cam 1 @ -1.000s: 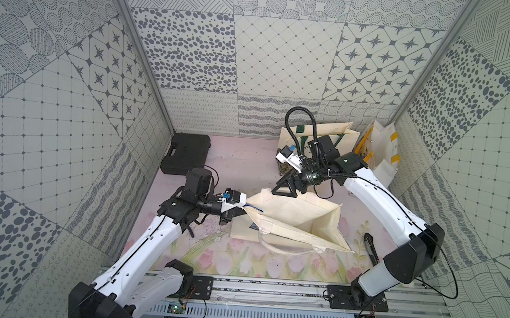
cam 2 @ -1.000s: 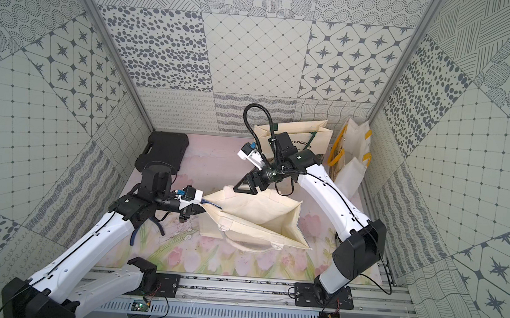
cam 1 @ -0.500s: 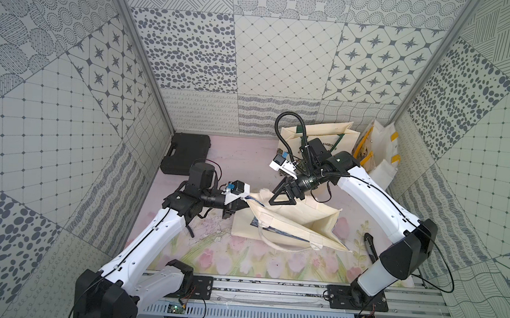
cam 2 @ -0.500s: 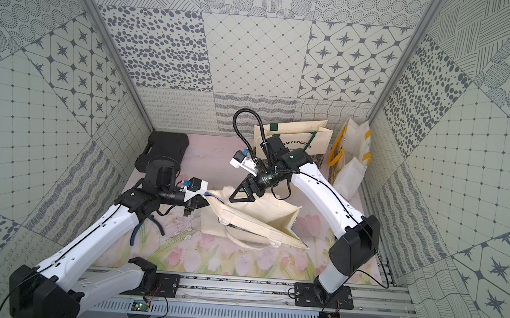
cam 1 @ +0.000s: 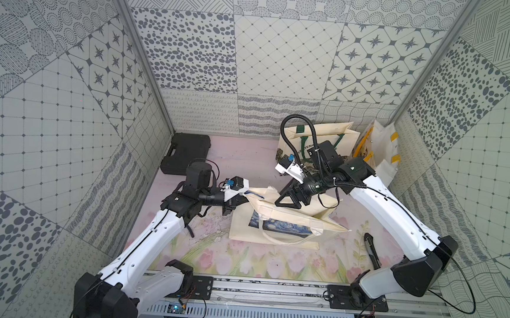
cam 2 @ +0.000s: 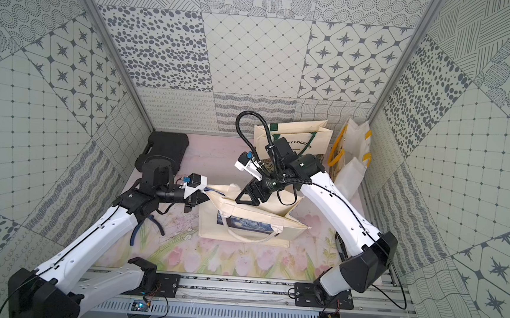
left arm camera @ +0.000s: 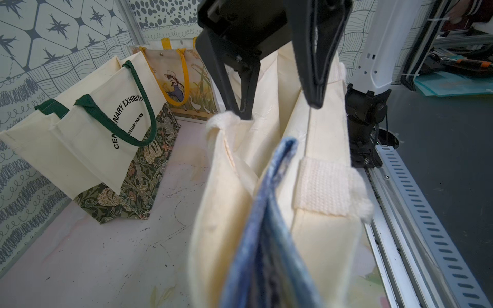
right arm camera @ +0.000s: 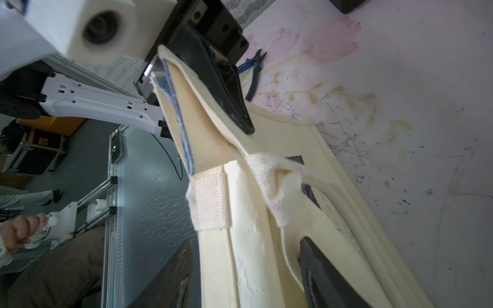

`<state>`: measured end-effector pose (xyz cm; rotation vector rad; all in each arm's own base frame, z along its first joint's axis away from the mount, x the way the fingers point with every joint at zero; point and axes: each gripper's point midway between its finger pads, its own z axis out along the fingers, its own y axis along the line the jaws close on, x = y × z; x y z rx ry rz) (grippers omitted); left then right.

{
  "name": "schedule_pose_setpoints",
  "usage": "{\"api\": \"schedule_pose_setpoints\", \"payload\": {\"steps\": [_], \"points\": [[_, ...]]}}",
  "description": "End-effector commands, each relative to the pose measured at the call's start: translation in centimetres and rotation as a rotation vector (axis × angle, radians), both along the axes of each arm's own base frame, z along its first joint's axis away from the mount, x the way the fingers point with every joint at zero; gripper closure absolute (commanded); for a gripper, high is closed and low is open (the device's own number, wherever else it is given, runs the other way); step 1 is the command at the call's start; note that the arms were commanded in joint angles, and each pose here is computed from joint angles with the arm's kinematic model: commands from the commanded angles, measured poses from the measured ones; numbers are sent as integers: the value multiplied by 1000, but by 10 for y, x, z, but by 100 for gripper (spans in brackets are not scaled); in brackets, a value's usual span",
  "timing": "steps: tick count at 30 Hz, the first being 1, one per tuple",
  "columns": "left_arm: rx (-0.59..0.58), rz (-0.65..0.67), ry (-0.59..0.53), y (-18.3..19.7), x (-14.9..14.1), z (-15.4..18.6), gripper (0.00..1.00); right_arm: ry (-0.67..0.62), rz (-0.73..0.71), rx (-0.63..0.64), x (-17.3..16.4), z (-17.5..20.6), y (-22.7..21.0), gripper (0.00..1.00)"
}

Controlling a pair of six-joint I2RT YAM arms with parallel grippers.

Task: Put away the canvas bag
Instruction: Press the canvas bag.

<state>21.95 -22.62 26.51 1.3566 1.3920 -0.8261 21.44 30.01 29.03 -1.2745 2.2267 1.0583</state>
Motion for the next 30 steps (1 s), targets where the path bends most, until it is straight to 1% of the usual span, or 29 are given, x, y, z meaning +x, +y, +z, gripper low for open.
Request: {"api": "schedule_pose_setpoints", "payload": {"steps": [1,5,7,8,10,13,15,18,19,22,24,26,30], "points": [[5,77,-65,6,16,9,100,-94,-119,-89,22,-6,-12,36],[-4,68,-67,6,15,11,100,-203,-202,-107,42,3,-19,36],[-9,63,-64,5,14,12,100,-220,-203,-98,45,6,-17,37],[-11,62,-63,5,14,12,100,-216,-199,-94,45,7,-15,40],[-14,60,-58,4,14,12,100,-202,-171,-85,42,7,-10,48],[-18,62,-55,4,16,13,100,-179,-112,-53,32,10,-3,64],[-19,66,-52,4,17,12,100,-155,-66,-23,22,13,0,79],[-26,75,-46,4,22,12,100,-141,-53,-12,14,15,-1,100],[-30,86,-36,5,25,12,100,-142,-59,-18,13,15,-3,100],[-53,113,50,9,39,13,100,-159,-81,-29,11,17,-10,100],[-52,116,102,11,47,11,96,-167,-87,-31,9,18,-14,100],[-41,126,118,12,53,8,95,-159,-84,-31,5,18,-15,100],[-40,154,147,12,63,6,84,-128,-60,-5,-3,20,-14,100]]}}
